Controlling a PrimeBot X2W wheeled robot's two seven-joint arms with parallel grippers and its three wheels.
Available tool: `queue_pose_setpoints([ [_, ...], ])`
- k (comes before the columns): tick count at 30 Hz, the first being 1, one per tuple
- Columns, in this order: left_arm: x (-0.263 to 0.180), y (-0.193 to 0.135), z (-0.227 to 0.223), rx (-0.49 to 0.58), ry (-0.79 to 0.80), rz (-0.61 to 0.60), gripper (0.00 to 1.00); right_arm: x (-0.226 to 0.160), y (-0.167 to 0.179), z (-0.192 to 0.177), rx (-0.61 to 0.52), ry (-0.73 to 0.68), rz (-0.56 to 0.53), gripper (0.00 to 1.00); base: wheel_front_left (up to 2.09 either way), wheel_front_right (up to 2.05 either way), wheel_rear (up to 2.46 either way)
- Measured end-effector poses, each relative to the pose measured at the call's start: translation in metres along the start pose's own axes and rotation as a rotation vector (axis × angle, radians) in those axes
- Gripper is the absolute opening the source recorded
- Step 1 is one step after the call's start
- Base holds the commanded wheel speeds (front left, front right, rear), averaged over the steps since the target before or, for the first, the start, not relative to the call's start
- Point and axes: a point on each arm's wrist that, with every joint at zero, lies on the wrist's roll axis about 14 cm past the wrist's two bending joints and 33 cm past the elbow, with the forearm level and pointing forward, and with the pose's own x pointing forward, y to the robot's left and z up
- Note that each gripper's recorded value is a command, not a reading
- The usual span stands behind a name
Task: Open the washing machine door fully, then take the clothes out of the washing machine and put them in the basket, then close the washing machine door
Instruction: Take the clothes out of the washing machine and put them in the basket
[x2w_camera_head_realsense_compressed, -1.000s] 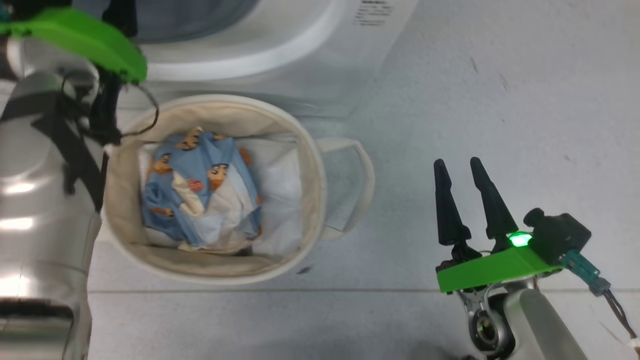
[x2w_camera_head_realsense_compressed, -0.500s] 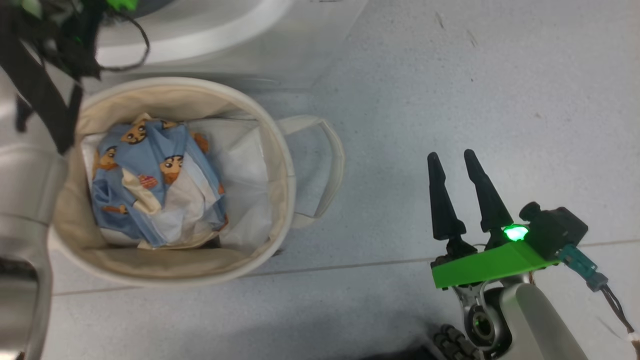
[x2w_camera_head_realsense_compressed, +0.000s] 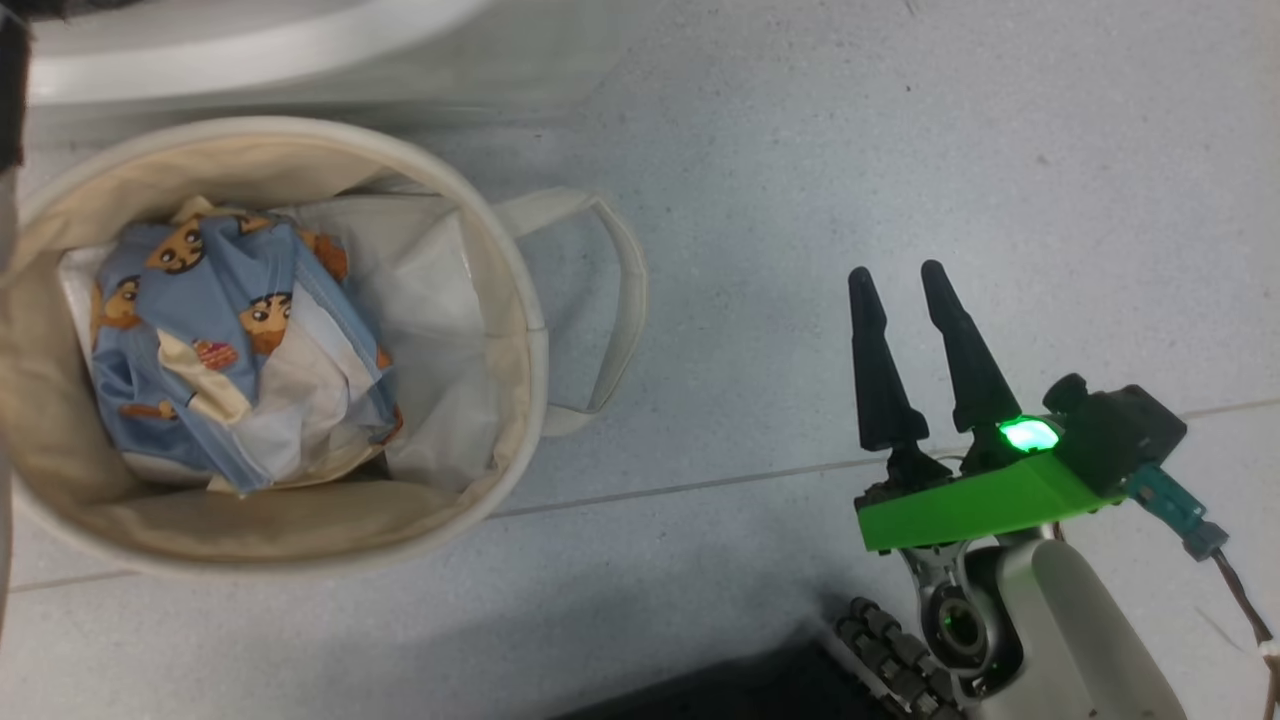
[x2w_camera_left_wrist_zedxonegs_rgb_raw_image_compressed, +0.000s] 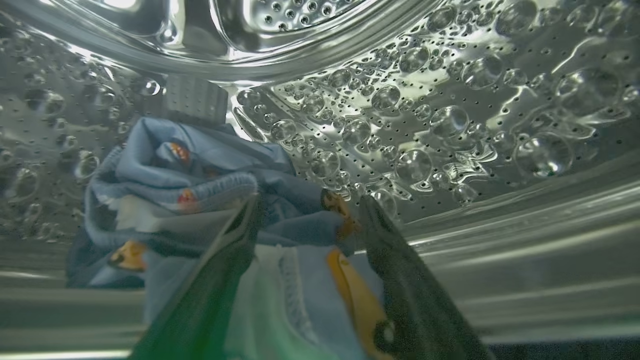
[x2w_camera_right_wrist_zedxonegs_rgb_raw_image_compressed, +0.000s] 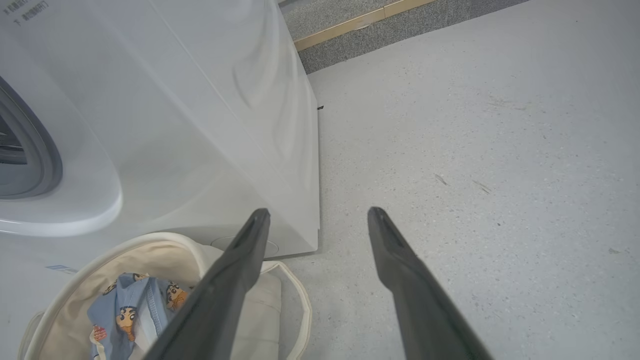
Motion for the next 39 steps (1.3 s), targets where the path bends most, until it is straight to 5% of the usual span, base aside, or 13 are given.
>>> queue_pose_setpoints([
  [12,0.017,-0.003,0.006,-0.003,-0.017,0.016,1.00,0.007,-0.002,-0.007,0.005,0.013,0.002,1.00,0.00,0.00,0.00],
  [13,0.018,-0.002,0.005,0.000,-0.015,0.018,0.04,0.007,-0.003,-0.006,0.004,0.013,0.001,1.00,0.00,0.00,0.00],
  [14,0.019,-0.002,0.003,0.003,-0.009,0.019,0.00,0.007,-0.003,-0.006,0.003,0.013,-0.001,1.00,0.00,0.00,0.00],
  [23,0.018,-0.001,0.001,0.043,-0.013,0.025,0.00,0.008,-0.005,-0.003,0.001,0.002,-0.004,1.00,0.00,0.00,0.00],
  [39,-0.024,-0.018,0.053,0.055,-0.290,0.002,0.00,0.010,0.013,0.020,-0.028,-0.057,0.047,1.00,0.00,0.00,0.00],
])
